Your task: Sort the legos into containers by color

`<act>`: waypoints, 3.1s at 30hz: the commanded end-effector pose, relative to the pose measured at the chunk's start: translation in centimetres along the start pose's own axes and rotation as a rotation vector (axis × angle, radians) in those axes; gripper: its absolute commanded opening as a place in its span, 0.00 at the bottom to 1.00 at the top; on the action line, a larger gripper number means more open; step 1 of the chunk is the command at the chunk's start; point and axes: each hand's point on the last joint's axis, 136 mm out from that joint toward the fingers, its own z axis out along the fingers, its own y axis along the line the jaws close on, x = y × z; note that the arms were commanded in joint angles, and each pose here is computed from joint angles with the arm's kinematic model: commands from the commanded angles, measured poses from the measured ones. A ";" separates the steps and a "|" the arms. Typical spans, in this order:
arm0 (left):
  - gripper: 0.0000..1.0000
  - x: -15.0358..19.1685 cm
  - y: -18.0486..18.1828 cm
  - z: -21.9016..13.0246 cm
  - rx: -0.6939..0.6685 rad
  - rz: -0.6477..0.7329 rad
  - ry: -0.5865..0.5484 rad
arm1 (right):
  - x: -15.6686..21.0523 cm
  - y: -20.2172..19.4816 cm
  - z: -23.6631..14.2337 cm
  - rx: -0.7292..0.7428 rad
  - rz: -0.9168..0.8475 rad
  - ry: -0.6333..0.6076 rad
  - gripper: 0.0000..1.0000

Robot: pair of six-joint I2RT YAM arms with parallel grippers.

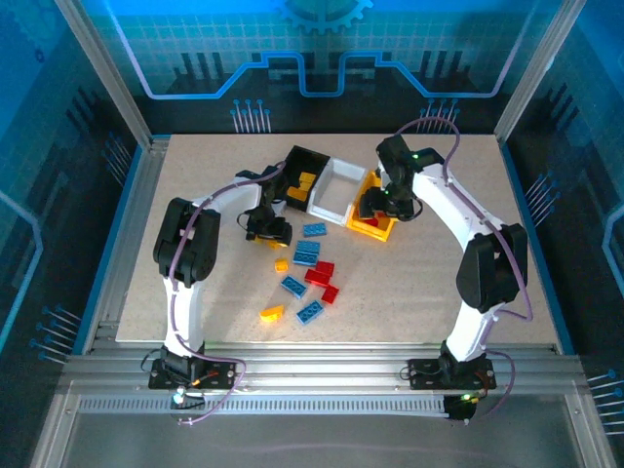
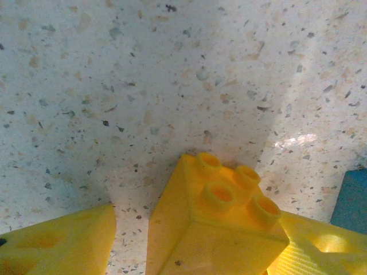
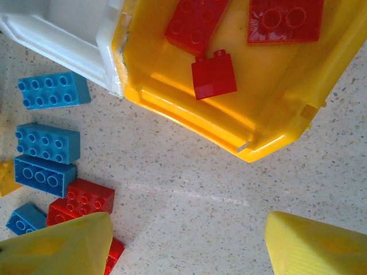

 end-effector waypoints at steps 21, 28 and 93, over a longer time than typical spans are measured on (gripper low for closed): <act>0.33 0.4 0.1 -6.0 0.094 -0.112 -0.096 | 2.0 2.3 -1.7 -0.025 -0.025 0.000 0.71; 0.34 -5.0 -1.4 -12.0 0.271 -0.222 -0.229 | 4.2 2.5 -1.0 -0.057 0.006 0.039 0.71; 0.66 12.1 -0.5 -9.2 0.293 -0.313 -0.163 | 18.2 9.9 9.0 0.117 -0.405 0.318 0.76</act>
